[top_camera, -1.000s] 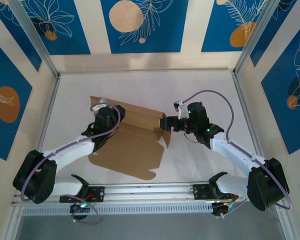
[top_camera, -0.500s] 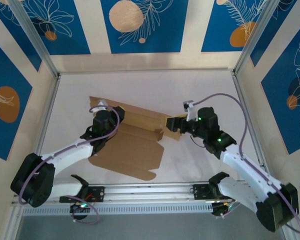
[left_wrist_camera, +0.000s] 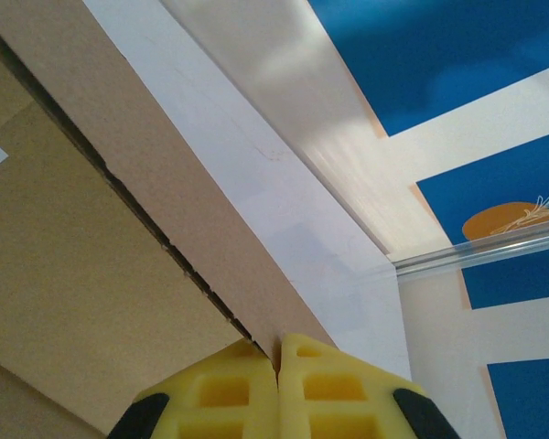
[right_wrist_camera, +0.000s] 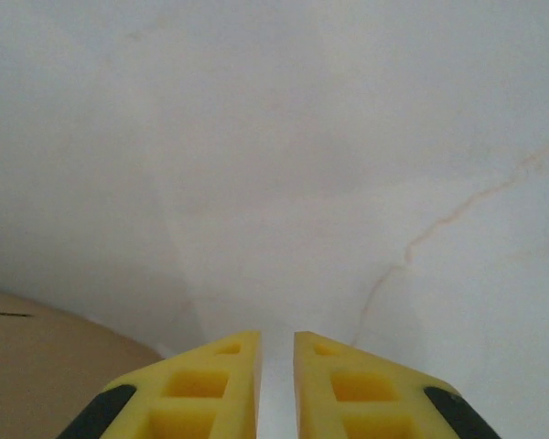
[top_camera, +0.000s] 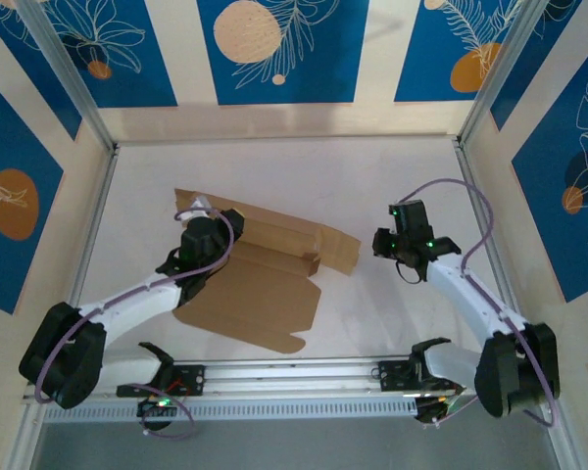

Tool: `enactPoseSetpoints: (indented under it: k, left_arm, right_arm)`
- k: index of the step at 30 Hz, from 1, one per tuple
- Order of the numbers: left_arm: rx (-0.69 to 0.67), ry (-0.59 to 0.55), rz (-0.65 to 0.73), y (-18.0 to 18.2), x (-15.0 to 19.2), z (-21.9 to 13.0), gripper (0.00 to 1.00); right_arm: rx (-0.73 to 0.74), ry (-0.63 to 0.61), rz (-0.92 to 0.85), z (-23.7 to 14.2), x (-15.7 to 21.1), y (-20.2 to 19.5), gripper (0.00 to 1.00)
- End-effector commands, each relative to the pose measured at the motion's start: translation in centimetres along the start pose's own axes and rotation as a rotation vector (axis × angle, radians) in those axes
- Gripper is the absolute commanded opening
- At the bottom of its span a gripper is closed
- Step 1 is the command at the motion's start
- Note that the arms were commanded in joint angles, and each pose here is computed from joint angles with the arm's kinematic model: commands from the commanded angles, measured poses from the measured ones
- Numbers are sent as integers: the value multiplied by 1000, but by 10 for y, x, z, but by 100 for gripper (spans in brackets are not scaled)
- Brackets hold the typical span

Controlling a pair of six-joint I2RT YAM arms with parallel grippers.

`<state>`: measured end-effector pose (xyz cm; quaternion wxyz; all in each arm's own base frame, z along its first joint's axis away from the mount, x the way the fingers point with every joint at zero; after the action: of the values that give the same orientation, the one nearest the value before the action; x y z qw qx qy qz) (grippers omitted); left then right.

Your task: Fold the paper box

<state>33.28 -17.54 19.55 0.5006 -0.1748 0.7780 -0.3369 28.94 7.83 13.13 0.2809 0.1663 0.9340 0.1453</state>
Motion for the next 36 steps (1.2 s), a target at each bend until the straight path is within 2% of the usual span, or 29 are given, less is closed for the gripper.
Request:
enactPoseSetpoints:
  k: [1, 6, 13, 18, 21, 28, 31, 36]
  left_arm:
    - [-9, 8, 62, 3, 4, -4, 0]
    - [-7, 11, 47, 3, 5, -3, 0]
    - [-9, 0, 43, 6, 4, -7, 0]
    - [-16, -2, 32, 8, 6, -7, 0]
    - [-23, -2, 31, 10, 7, -6, 0]
    - [-27, 1, 19, 13, 9, -4, 0]
    - [-30, 0, 19, 14, 9, -5, 0]
    - [-32, -2, 15, 14, 9, -5, 0]
  right_arm:
    - [-189, 55, -147, 2, 10, 38, 20]
    - [-393, 131, -403, -11, 53, 84, 21]
    - [-481, 165, -571, -18, 94, 108, 27]
    - [-481, 218, -713, -19, 119, 120, 48]
    - [-463, 227, -797, -18, 132, 120, 57]
    - [-567, 132, -850, -20, 134, 132, 76]
    - [-616, 108, -888, -22, 137, 142, 80]
    - [-665, 106, -935, -22, 146, 153, 81]
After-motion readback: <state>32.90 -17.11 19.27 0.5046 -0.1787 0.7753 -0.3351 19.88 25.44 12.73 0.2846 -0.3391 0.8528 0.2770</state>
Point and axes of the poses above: each hand's point on the last joint's axis, 136 mm out from that joint toward the fingers, its own z axis out along the fingers, its own y axis along the line the jaws close on, x = y × z, the point moved 2 cm from there along -z, back along the fingers, and after that the axes turned 13 degrees about z, right-handed, at the moved point
